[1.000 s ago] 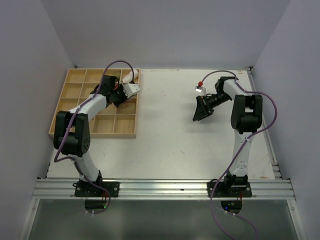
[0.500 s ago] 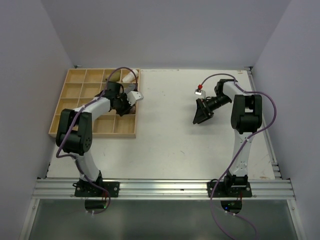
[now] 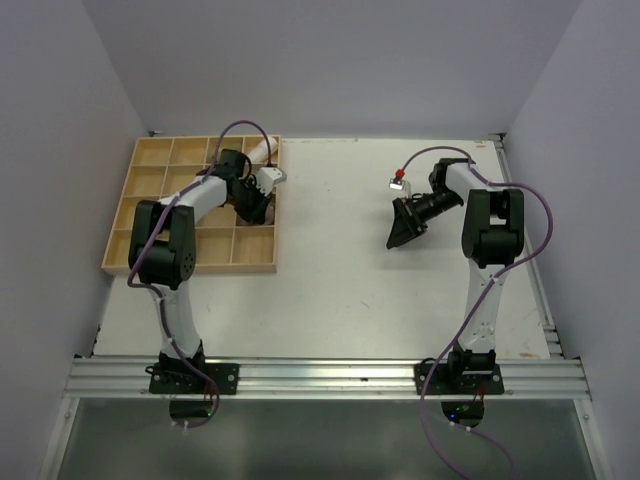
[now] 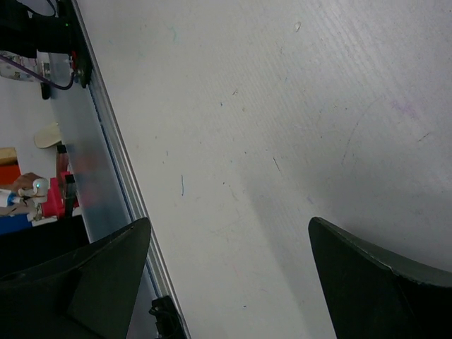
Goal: Roll the underwear
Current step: Place the rolled underwear into the container
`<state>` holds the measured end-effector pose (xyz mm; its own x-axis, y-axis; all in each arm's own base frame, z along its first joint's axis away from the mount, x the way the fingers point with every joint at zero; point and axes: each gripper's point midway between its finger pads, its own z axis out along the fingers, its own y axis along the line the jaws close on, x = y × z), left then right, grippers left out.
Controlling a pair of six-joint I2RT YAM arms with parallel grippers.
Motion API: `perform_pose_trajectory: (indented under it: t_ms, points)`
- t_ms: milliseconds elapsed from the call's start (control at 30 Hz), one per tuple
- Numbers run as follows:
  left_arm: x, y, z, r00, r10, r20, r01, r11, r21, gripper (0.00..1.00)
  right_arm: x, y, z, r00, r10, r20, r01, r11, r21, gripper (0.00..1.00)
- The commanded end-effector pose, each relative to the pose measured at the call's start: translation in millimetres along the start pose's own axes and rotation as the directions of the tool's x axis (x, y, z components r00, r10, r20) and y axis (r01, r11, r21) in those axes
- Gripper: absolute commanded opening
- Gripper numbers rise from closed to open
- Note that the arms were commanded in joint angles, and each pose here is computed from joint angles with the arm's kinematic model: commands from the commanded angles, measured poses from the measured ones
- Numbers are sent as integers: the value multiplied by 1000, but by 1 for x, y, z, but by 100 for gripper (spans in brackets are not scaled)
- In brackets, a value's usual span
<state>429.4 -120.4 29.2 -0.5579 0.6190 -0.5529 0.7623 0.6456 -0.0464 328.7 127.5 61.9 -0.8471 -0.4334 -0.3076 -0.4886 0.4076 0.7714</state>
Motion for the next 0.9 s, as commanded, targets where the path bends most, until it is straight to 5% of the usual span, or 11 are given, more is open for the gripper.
perform_pose_trajectory:
  t_ms: [0,200,500,700,767,867]
  points:
    - [-1,-4,9,997,-73,8,72,997,30,29,12,58,-16,996,79,-33,-82,992,-99,99]
    - [-19,5,-8,998,-46,43,47,999,-20,52,6,58,-21,999,52,-13,-53,997,-64,99]
    - [-105,37,-85,974,124,190,-86,977,-193,60,-17,53,-38,1000,-15,26,14,998,56,99]
    - [-150,43,-132,939,228,257,-157,950,-270,74,-43,48,-64,990,-123,68,104,965,239,99]
    - [-163,30,-141,914,279,294,-210,946,-246,100,-48,53,-78,983,-164,85,127,934,333,99]
    - [-184,0,-154,880,318,353,-258,944,-206,100,-55,58,-103,958,-251,137,149,848,509,98]
